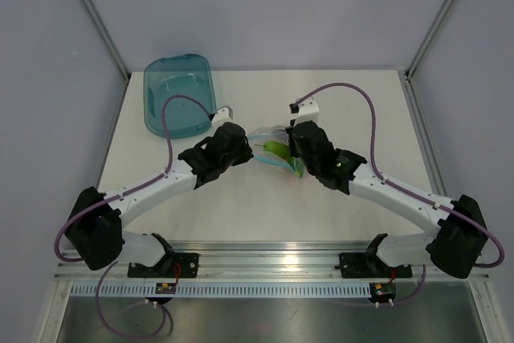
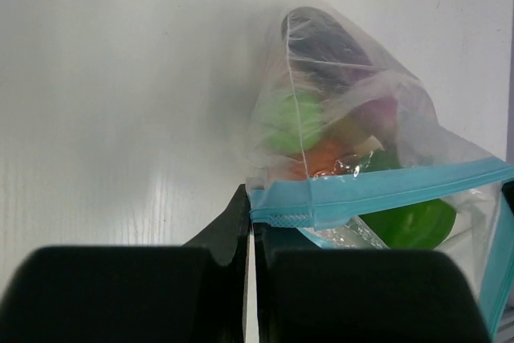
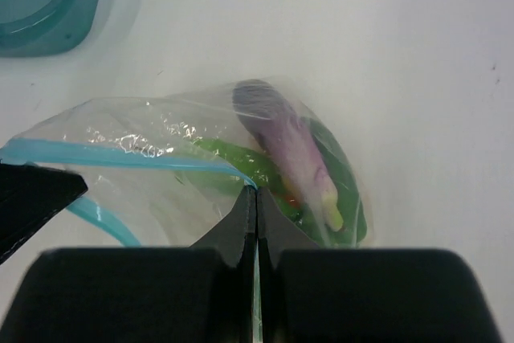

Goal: Open the zip-top bag and remove the fake food
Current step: Open the zipper of the food storage bag at the center of the board.

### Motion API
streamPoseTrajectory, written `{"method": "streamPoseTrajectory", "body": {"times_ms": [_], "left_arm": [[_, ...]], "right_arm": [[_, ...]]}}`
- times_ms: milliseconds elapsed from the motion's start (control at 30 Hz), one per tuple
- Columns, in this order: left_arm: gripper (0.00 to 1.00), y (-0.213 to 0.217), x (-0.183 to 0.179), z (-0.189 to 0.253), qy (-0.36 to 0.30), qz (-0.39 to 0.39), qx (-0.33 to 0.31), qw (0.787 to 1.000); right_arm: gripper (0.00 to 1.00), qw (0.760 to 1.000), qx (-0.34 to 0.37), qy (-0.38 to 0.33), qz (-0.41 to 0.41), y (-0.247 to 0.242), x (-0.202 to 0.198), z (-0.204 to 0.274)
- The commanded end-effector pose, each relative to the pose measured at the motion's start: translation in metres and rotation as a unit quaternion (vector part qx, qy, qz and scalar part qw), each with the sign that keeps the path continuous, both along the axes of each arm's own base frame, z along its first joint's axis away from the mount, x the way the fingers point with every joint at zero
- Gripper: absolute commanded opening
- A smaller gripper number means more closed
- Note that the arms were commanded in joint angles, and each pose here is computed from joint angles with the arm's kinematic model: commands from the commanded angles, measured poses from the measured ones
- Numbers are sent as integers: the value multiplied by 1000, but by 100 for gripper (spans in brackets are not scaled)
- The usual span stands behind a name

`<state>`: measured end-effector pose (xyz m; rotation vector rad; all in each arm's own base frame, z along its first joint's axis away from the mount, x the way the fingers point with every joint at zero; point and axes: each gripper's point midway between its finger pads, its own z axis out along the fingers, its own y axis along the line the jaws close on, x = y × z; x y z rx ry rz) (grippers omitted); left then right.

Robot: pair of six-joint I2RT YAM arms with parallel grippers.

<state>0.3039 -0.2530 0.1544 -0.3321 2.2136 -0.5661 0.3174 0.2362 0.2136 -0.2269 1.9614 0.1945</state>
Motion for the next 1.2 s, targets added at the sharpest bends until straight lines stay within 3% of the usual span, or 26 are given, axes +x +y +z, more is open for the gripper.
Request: {"method": "streamPoseTrajectory", "body": {"times_ms": [0,300,533,800,1033,1167], "left_arm": [[0,10,-4,-5,25,-21,61,998],[0,10,-7,5,10,-113,139,984],[1,5,-4,-6,40,-143,179,973],[7,10,2,-6,30,-131,193,972],[36,22,3,4,7,-109,202,973],[48,16,-2,19,-29,-123,161,979]], "right_arm": [[0,996,-17,-50,-70,-26,11,32],[0,985,-3,-103,-135,-64,3,61],[0,991,11,-92,-97,-50,0,59],[0,994,29,-82,-71,-39,-6,56],[0,995,36,-78,-52,-33,-8,54],[0,996,38,-72,-37,-25,-7,49]]}}
